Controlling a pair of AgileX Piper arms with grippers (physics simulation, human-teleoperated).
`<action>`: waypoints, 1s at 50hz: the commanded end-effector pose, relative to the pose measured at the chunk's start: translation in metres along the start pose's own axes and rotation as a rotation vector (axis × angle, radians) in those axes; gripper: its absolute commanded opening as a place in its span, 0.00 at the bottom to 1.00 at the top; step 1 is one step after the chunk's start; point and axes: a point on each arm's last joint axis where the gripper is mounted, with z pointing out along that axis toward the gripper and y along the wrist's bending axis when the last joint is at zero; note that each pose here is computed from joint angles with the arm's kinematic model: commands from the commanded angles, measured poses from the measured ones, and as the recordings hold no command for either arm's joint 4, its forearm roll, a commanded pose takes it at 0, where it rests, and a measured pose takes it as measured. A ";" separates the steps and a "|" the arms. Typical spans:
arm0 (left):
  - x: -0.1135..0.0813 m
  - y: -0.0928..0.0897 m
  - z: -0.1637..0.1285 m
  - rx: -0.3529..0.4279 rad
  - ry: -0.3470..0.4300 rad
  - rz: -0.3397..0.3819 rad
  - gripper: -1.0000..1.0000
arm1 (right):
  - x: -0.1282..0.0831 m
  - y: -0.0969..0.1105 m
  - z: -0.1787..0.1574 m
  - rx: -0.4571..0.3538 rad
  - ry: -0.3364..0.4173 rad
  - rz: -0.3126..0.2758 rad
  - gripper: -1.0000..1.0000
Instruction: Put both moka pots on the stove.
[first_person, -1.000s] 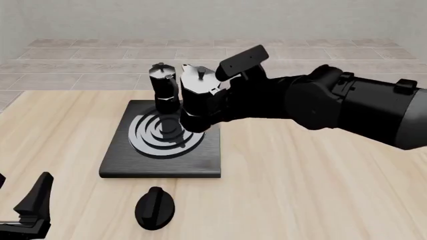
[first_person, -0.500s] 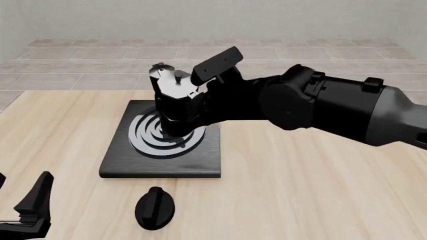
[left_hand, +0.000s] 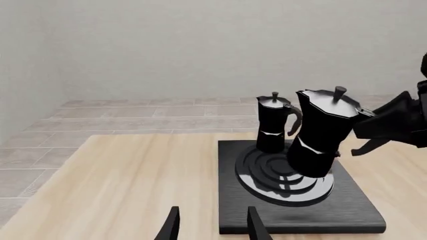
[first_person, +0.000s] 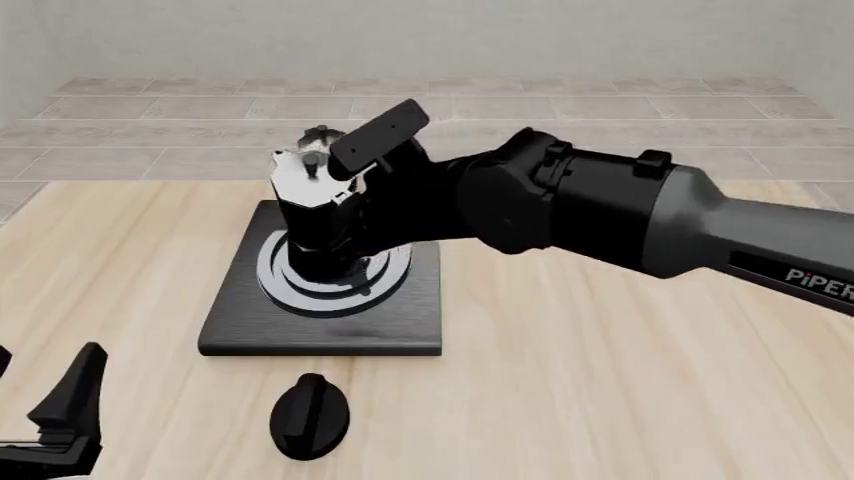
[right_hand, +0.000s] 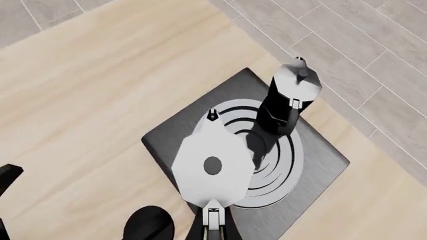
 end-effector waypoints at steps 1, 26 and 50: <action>0.000 0.000 0.000 -0.002 0.001 -0.002 1.00 | -0.018 0.002 0.009 -0.003 -0.031 -0.016 0.00; 0.000 0.001 0.001 -0.009 0.000 -0.007 1.00 | -0.033 -0.012 0.039 0.018 0.009 -0.050 0.00; 0.000 0.001 0.000 -0.013 0.000 -0.006 1.00 | -0.018 -0.013 0.056 0.020 0.013 -0.005 0.00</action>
